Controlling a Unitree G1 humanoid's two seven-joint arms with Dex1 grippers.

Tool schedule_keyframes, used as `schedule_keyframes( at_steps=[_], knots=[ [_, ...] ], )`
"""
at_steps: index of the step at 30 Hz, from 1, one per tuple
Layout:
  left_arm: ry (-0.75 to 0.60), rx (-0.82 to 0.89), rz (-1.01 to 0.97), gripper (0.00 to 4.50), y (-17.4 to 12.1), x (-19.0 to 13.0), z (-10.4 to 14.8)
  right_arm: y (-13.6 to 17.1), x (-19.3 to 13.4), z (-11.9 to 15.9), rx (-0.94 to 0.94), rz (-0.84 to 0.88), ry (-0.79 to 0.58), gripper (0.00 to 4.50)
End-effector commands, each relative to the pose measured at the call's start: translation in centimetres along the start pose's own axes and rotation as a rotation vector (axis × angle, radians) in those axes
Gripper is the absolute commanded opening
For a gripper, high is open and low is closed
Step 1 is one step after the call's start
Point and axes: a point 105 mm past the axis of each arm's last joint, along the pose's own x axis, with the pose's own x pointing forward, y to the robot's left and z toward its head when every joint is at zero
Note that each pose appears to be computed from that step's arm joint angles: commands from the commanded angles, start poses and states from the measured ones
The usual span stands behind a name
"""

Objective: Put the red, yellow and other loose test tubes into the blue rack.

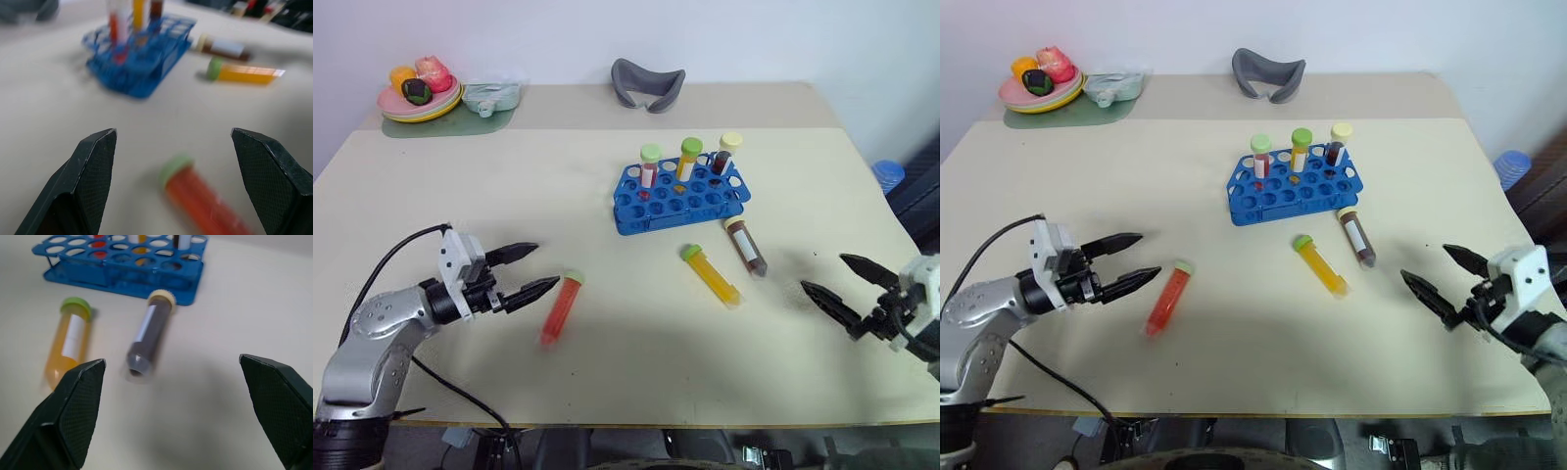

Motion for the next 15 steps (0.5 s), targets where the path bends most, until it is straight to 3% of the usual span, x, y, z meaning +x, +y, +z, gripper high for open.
schedule_keyframes(
  at_steps=[1, 8, 15],
  knots=[
    [-0.042, 0.036, -0.144, 3.79, -1.3, 1.0, 1.9, -0.2, 2.1, 1.6, -0.032, -0.002, 0.12, 4.5],
    [0.027, 0.108, -0.317, 3.79, -1.9, 1.3, 1.8, -1.4, 6.1, 3.2, -0.029, -0.062, 0.336, 4.5],
    [0.003, 0.107, -0.32, 3.79, -1.5, 2.0, 1.6, -2.2, 8.8, 3.6, 0.152, -0.135, 0.524, 4.5]
  ],
)
